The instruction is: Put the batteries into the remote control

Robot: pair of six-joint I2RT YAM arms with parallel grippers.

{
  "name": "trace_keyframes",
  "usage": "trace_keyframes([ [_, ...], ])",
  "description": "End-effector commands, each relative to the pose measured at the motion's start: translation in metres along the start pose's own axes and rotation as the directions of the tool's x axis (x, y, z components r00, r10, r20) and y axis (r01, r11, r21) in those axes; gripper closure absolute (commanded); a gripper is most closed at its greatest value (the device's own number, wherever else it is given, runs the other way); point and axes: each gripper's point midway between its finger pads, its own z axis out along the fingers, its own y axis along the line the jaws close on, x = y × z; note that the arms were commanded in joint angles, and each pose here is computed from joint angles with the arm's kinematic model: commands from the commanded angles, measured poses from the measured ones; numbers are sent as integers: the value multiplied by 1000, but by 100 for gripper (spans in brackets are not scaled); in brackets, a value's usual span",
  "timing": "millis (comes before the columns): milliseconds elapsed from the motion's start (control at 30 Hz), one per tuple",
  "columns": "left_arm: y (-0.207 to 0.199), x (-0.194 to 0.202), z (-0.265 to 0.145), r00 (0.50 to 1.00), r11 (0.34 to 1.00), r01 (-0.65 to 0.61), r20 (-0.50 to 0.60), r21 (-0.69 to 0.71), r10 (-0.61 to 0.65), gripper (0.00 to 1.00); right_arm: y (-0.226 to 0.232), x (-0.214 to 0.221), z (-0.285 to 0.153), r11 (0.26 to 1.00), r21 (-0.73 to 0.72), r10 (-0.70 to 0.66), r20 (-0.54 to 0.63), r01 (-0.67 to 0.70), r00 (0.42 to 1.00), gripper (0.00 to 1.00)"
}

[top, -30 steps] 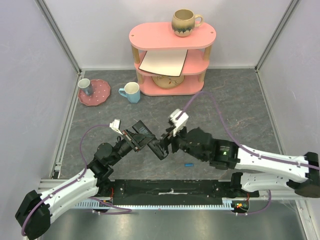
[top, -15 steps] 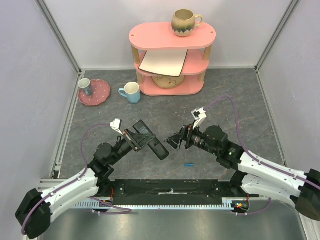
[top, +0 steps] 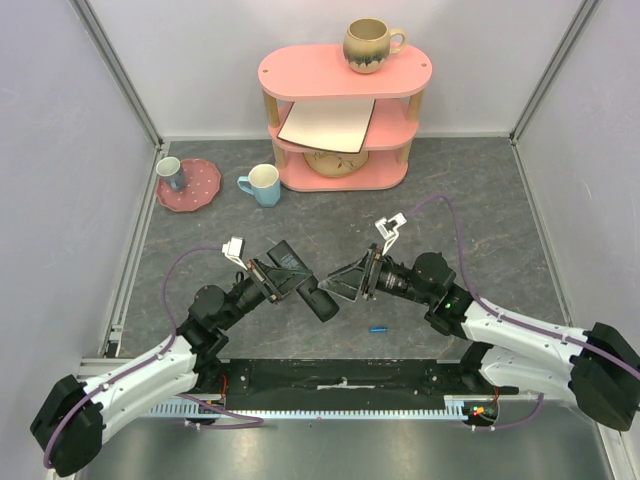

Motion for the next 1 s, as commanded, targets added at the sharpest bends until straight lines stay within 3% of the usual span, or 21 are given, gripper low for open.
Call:
trace_keyframes([
  [0, -35, -6, 3, 1000, 993, -4, 9, 114, 3, 98, 19, 4, 5, 995, -100, -10, -51, 5, 999, 10],
  [233, -41, -6, 3, 1000, 991, -15, 5, 131, 14, 98, 0, 21, 7, 998, -43, -48, -148, 42, 988, 18],
  [833, -50, -7, 2, 1000, 986, -23, 5, 167, 22, 98, -7, 37, 11, 998, -67, -6, -198, -8, 980, 41],
  [933, -49, -7, 1, 1000, 986, -23, 7, 167, 22, 98, -5, 38, 11, 996, -84, -5, -204, -13, 979, 62],
  [967, -48, -6, 1, 1000, 986, -22, 6, 164, 22, 98, -4, 38, 11, 996, -88, -1, -209, -17, 978, 77],
])
